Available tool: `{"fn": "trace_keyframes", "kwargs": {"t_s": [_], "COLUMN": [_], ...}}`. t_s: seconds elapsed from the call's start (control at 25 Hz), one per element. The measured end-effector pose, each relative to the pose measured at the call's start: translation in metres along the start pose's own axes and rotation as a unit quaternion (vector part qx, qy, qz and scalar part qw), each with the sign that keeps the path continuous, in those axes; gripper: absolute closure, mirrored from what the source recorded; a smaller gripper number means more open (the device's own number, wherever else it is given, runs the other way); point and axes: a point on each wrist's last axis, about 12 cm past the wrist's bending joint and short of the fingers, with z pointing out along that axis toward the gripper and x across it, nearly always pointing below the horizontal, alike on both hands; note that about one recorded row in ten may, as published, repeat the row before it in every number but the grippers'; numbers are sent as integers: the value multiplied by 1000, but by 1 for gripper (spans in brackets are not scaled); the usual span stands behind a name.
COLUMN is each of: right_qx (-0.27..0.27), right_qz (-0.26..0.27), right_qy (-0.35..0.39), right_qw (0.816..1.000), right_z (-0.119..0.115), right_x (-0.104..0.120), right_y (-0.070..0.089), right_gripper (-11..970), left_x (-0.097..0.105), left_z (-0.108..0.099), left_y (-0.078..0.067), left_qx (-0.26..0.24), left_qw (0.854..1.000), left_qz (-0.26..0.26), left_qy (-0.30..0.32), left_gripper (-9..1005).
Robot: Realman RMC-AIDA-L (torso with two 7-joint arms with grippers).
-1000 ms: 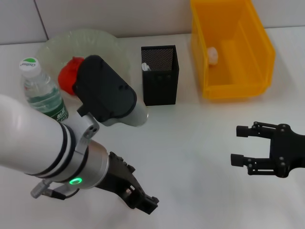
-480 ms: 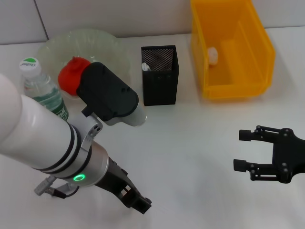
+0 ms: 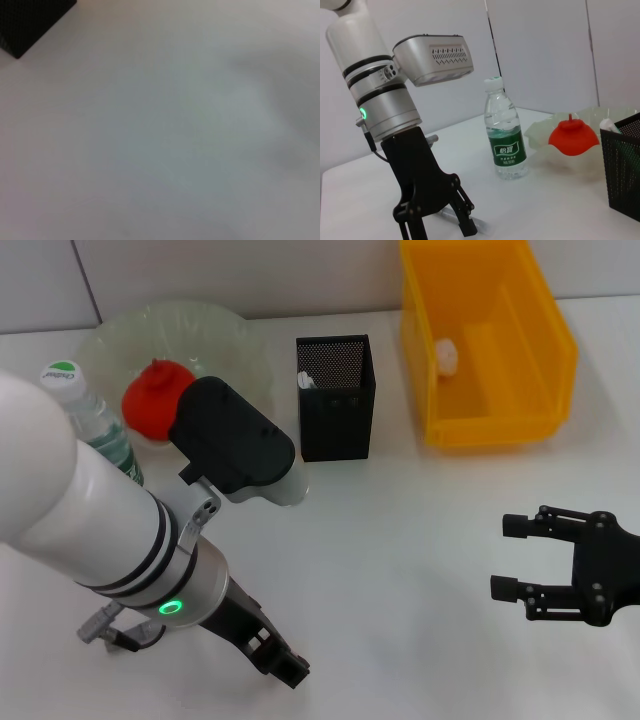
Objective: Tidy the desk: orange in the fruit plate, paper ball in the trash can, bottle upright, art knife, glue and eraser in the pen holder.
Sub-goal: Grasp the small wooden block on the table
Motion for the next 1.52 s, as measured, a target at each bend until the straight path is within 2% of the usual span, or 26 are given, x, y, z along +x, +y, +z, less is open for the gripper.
{"fn": "trace_keyframes", "kwargs": {"t_s": [0.4, 0.64, 1.08, 1.16, 1.52], "right_qx": [0, -1, -3, -3, -4], "right_qz": [0, 1, 2, 2, 1], "right_qy": [-1, -1, -1, -1, -1], "right_qw": [1000, 1000, 1000, 1000, 1000], "right_z": [1, 1, 1, 1, 1], "right_x": [0, 0, -1, -1, -2], "right_y": [0, 0, 0, 0, 0], "right_gripper": [157, 157, 157, 157, 157], "left_x": [1, 1, 0, 0, 0], "left_z": [8, 12, 12, 12, 12], "left_y": [1, -2, -3, -4, -8], "left_qx": [-3, -9, -13, -13, -11], "left_qw": [1000, 1000, 1000, 999, 999], "left_qz": [3, 17, 23, 23, 34], "left_qy": [9, 18, 17, 18, 20], "left_gripper": [126, 174, 293, 380, 471]}}
